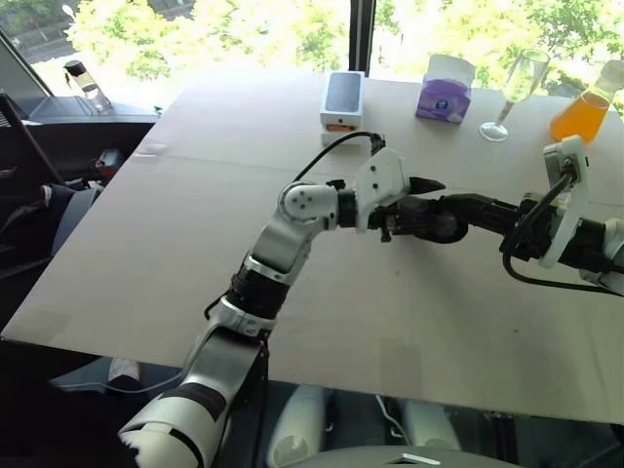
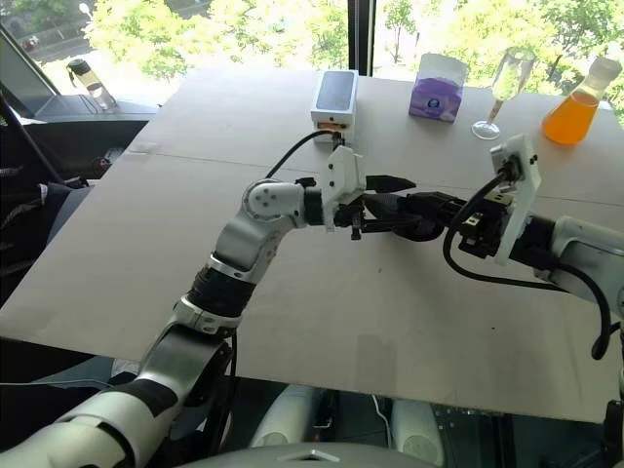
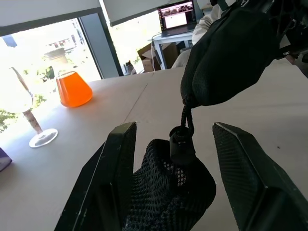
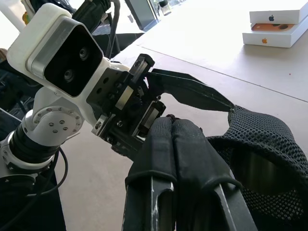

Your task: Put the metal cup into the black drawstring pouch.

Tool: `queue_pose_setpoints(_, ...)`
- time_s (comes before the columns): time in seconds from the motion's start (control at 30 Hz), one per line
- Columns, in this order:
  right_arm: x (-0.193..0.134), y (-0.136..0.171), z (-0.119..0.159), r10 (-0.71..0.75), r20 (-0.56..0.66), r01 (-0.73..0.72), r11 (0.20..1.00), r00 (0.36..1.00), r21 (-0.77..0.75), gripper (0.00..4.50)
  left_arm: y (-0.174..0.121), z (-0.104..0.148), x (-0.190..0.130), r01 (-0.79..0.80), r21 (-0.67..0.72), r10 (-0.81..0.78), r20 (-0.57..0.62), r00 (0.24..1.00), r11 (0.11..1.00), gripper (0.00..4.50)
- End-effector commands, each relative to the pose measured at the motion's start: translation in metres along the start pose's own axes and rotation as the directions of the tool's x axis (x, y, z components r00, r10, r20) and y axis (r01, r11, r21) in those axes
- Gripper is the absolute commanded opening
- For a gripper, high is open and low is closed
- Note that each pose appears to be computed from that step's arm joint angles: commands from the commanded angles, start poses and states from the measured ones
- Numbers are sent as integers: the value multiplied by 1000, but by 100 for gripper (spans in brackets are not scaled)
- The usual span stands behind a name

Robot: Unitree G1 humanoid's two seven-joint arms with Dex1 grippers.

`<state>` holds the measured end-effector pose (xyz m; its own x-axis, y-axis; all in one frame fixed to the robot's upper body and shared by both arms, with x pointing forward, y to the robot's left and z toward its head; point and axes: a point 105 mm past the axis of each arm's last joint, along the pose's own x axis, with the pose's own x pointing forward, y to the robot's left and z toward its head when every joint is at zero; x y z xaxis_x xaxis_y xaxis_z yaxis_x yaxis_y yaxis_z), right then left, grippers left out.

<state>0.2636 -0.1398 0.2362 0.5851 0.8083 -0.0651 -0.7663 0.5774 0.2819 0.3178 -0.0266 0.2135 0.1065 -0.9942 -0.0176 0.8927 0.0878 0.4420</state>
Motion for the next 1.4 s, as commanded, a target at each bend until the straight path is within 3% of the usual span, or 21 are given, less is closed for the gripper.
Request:
queue_pose_setpoints(0.03, -1, 7, 8, 25, 23, -24, 999, 999, -39, 0, 4, 12, 1, -8, 42, 6, 32, 999, 999, 234)
queue_pose_setpoints(0.1, -1, 7, 8, 24, 24, -23, 999, 999, -39, 0, 3, 11, 0, -1, 49, 0, 32, 999, 999, 186)
queue_pose_setpoints(0.23, -1, 8, 8, 28, 25, -27, 999, 999, -39, 0, 3, 10, 1, -5, 42, 4, 34, 999, 999, 5)
queue_pose_setpoints(0.47, 0, 10, 16, 49, 87, -48, 999, 995, -11, 0, 4, 4, 1, -12, 33, 12, 18, 1000, 999, 5)
queue_pose_setpoints(0.7, -2, 23, 87, 133, 403, -150, 989, 905, 10, 0, 12, -32, 5, -60, -55, 55, -80, 995, 997, 5)
queue_pose_setpoints(0.8, -4, 28, 108, 154, 471, -175, 985, 868, 1, 0, 14, -37, 7, -68, -55, 63, -95, 993, 996, 5)
queue_pose_setpoints(0.9, -2, 28, 108, 145, 461, -163, 987, 876, -2, 0, 18, -34, 8, -83, -56, 79, -73, 994, 995, 5)
queue_pose_setpoints(0.97, 3, 19, 94, 81, 385, -74, 997, 919, -35, 0, 20, -30, 8, -92, -54, 90, -55, 994, 994, 5)
queue_pose_setpoints(1.1, 9, -9, 49, -122, 172, 174, 929, 977, -327, 0, 18, -18, 7, -76, -39, 76, -8, 997, 996, 5)
queue_pose_setpoints(1.2, 5, -20, 30, -188, 110, 218, 876, 976, -430, 80, 13, -14, 7, -49, -44, 50, 7, 999, 998, 0)
queue_pose_setpoints(1.27, 4, -19, 24, -209, 103, 232, 835, 973, -498, 155, 10, -13, 6, -32, -49, 33, 8, 999, 998, 0)
queue_pose_setpoints(1.33, 5, -15, 19, -193, 103, 219, 845, 976, -488, 252, 10, -12, 6, -34, -58, 34, 8, 999, 998, 0)
queue_pose_setpoints(1.4, 5, -16, 14, -206, 116, 236, 865, 972, -443, 252, 11, -11, 5, -38, -62, 38, 9, 999, 997, 0)
